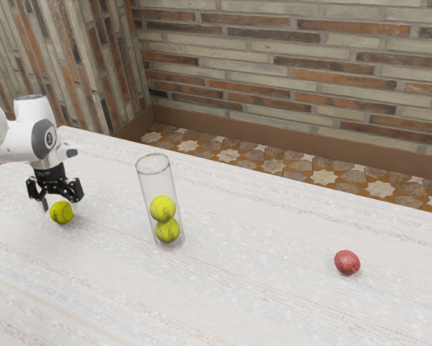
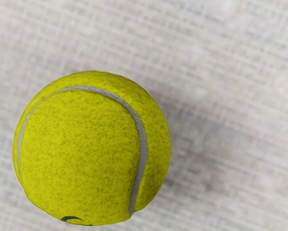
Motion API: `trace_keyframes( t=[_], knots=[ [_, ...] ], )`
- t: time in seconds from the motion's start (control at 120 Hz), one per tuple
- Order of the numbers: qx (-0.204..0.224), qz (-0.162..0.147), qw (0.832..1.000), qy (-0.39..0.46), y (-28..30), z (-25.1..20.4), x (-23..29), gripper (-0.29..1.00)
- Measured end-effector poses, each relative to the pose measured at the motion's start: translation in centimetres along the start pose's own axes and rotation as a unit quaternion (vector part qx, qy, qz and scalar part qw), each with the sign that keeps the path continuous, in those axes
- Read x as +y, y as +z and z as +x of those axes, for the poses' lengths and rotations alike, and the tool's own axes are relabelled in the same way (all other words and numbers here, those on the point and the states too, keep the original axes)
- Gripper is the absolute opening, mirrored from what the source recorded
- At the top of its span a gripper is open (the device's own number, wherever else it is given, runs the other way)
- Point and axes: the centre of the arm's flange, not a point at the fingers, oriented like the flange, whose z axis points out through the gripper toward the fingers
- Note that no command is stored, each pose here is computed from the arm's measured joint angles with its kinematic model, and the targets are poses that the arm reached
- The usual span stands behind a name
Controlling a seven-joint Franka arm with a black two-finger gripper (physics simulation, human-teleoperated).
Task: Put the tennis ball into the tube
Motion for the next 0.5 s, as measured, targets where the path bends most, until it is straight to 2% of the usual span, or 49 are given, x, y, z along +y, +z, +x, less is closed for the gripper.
trace_keyframes(
  t=[0.167,0.5],
  knots=[
    [0.024,0.011,1.000,0.010,1.7,0.9,-1.1,0.68],
    [0.040,0.016,0.999,0.025,3.7,1.5,-1.5,0.66]
  ],
)
